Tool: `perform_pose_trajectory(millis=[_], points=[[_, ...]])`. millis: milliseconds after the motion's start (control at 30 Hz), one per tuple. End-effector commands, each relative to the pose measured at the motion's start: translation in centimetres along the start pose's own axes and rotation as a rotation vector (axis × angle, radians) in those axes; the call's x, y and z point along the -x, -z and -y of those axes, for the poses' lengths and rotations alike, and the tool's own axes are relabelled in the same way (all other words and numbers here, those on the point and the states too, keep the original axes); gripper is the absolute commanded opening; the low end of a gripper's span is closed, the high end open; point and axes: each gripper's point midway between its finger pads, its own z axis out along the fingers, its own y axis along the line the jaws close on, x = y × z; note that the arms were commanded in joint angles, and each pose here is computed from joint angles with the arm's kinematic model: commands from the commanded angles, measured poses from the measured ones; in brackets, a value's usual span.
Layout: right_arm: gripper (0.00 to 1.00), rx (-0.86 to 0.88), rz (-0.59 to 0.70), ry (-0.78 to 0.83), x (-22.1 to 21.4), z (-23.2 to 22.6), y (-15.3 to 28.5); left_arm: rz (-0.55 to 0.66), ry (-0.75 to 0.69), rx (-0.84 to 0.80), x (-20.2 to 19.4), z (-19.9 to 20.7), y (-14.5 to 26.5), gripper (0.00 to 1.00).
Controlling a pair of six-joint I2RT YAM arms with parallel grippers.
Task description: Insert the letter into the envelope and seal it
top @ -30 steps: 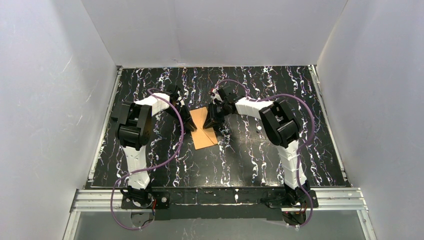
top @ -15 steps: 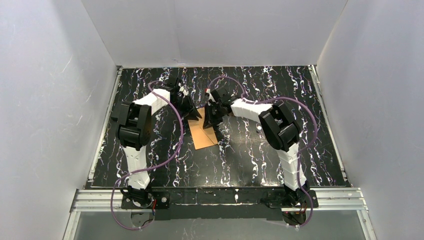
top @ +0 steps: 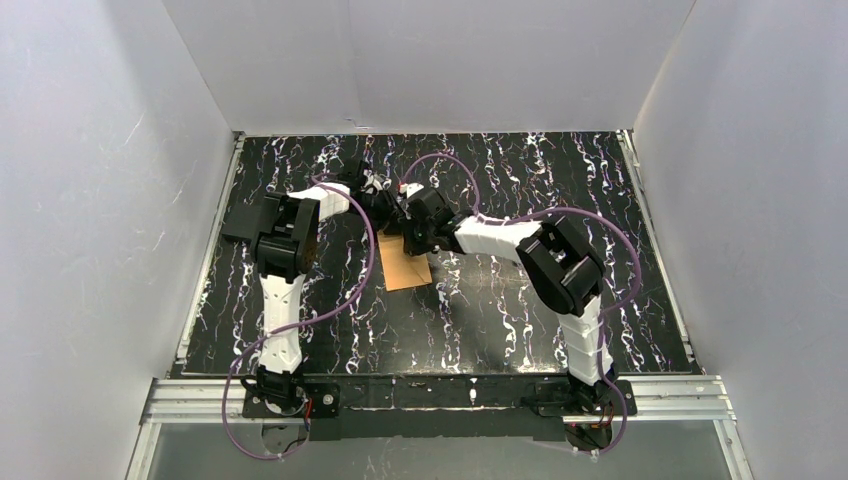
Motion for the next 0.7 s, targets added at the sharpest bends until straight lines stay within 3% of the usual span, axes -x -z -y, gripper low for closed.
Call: perform_pose_trajectory(millis=[0, 200, 400, 667], points=[[0.23, -0.267, -0.159, 0.088, -7.5, 6.3, -1.7, -0.024, -0.009, -0.077, 0.2, 2.2, 0.1, 0.23], [0.22, -0.294, -0.173, 0.093, -9.1, 6.9, -1.3, -0.032, 0.032, -0.077, 0.3, 0.1, -0.1, 0.23], [0.24, -0.307, -0.162, 0.123, -8.5, 7.0, -1.1, -0.05, 0.069, 0.024, -0.7, -2.4, 0.3, 0.21], [0.26, -0.358, -0.099, 0.186, -7.0, 7.4, -2.4, -0.117, 0.233, 0.088, -3.1, -5.7, -0.5, 0.18]])
